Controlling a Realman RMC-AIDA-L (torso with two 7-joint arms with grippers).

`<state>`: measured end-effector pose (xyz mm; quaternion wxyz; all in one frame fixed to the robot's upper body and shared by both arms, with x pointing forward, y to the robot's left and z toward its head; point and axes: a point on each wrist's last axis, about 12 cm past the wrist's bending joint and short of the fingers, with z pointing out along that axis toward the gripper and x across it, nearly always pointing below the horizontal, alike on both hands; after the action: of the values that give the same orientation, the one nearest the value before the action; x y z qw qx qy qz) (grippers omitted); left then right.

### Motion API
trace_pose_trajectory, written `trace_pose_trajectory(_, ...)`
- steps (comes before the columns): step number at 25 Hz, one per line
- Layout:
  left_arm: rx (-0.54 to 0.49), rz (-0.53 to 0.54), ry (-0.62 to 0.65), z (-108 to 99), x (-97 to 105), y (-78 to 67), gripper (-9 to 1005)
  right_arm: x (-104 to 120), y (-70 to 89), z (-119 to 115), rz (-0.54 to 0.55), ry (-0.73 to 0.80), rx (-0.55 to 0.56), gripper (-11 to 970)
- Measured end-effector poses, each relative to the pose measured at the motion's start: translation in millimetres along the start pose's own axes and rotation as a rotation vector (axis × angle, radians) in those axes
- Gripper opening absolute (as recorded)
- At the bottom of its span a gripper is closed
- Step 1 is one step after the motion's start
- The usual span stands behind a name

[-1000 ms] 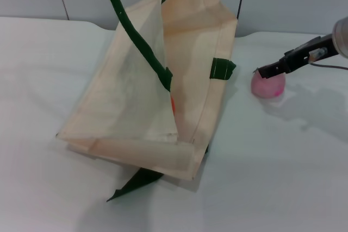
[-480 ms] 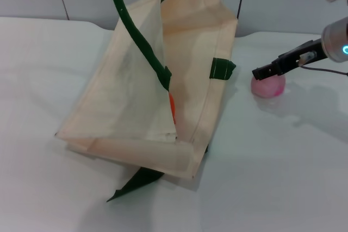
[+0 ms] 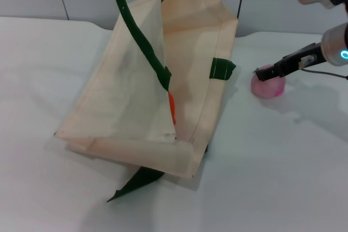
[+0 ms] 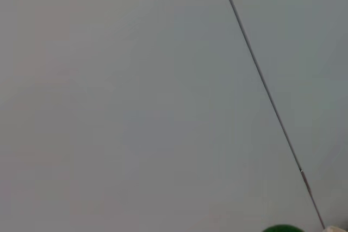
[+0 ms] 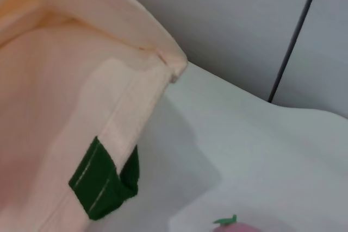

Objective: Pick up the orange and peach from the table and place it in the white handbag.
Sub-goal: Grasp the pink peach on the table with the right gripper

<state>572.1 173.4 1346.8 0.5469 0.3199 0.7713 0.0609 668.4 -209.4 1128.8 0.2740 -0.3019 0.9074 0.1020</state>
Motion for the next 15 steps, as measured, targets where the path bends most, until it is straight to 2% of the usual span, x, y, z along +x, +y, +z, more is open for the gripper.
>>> trace_pose_trajectory(8,0.004,0.002,-0.001,0,0,-1.0,158,10,-1.4,9,0.022,0.013,0.016,889)
trace_pose_trajectory(15,0.007,0.006,-0.008,0,-2,-2.2,163,10,3.7,15,0.007,0.018,0.007,889)
